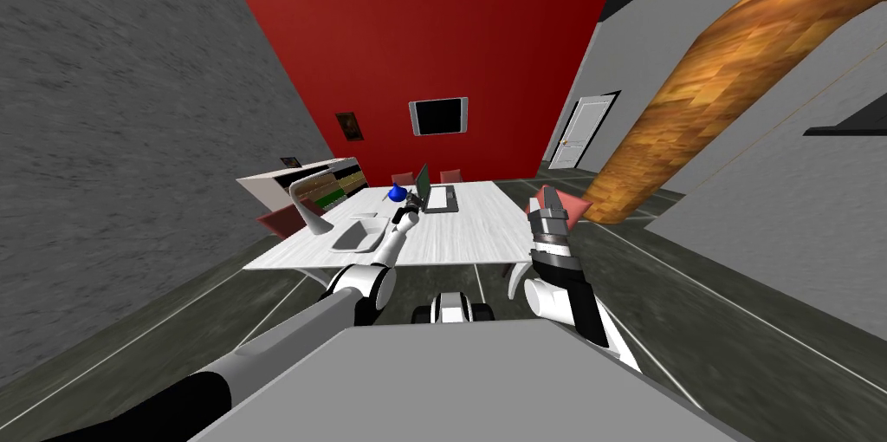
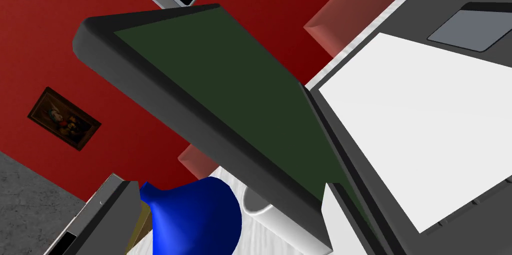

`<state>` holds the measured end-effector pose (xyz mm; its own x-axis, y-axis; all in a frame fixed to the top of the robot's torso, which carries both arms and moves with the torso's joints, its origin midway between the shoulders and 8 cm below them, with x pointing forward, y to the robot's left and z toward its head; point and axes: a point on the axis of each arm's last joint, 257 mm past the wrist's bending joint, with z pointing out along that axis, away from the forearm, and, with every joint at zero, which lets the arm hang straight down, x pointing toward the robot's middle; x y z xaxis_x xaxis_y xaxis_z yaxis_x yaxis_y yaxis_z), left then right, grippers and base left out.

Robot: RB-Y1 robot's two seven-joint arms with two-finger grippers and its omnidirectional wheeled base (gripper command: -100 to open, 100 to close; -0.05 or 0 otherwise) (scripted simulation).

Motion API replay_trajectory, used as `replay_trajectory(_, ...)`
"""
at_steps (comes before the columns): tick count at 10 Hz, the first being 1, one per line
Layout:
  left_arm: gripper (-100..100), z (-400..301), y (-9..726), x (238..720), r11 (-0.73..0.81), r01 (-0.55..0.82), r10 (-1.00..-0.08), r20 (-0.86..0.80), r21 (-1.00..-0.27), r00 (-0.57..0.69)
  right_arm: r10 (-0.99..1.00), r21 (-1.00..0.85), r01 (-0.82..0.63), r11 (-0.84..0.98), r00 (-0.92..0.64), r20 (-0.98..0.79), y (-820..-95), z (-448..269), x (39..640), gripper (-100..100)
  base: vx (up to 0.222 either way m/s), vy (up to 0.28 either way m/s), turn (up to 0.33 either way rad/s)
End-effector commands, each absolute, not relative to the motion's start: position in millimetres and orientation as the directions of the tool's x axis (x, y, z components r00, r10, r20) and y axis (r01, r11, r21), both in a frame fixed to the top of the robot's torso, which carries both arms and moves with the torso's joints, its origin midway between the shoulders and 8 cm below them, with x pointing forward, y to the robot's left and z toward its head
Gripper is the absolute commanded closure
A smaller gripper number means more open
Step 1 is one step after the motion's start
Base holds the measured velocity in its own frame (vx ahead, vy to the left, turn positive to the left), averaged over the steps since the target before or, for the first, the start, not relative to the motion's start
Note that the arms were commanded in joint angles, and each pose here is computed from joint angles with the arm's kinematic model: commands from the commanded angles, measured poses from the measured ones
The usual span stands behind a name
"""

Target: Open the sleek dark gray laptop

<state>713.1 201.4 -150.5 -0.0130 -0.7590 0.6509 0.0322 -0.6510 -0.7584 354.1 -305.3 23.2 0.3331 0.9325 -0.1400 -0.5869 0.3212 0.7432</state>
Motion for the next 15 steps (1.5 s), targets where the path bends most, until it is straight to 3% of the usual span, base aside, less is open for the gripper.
replay_trajectory(1, -100, -160.3, 193.2, 713.1, -0.661, 0.007, -0.751, 0.661, -0.751, -0.008, 0.932, 0.743, -0.587, 0.321, 0.333, -0.140, -305.3, 23.2, 354.1, 0, 0.017, 0.021, -0.004)
replay_trajectory(10, -100, -155.4, 190.5, 703.6, -0.692, 0.003, -0.721, 0.692, -0.721, -0.032, 0.933, 0.743, -0.587, 0.321, 0.333, -0.140, -305.2, 23.2, 354.2, 0, 0.019, 0.000, -0.015)
replay_trajectory(15, -100, -154.3, 191.6, 701.0, -0.670, 0.005, -0.742, 0.669, -0.743, -0.034, 0.932, 0.743, -0.587, 0.321, 0.333, -0.140, -305.3, 23.2, 354.2, 0, 0.016, 0.001, -0.010)
